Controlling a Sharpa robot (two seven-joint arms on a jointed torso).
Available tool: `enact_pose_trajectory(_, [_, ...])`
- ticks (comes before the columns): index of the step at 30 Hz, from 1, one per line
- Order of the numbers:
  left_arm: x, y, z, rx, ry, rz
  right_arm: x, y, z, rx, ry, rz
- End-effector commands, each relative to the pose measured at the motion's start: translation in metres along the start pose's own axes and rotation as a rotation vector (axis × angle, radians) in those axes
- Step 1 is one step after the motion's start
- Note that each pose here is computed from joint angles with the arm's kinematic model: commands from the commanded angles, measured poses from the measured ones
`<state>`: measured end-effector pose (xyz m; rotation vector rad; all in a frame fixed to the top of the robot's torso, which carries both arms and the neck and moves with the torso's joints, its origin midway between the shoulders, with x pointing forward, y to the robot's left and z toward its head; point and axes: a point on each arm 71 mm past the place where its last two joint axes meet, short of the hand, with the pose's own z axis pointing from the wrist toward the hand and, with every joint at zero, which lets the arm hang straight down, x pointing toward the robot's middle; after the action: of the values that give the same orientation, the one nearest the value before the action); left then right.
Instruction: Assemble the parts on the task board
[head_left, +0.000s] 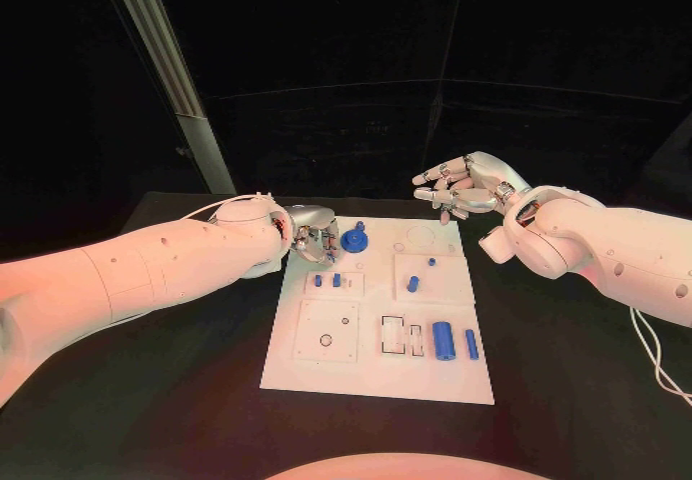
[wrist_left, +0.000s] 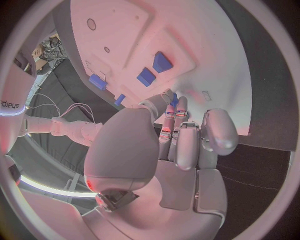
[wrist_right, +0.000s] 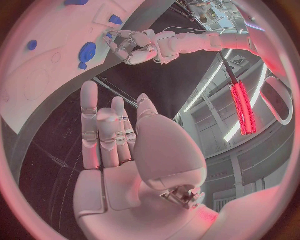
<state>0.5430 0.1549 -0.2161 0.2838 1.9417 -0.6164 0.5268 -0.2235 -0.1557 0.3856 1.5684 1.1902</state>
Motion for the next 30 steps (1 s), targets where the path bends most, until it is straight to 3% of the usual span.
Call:
enact_pose_trajectory(1, [0.0048, -0.0035, 0.0016, 0.007, 0.026, -0.005, 0.0000, 0.0019, 0.0004, -0.012, 0.004, 0.001])
enact_pose_trajectory(30, [0.0065, -0.0083, 0.0037, 0.016, 0.036, -0.004, -0.0003, 0.0017, 0.0004, -0.011, 0.003, 0.001])
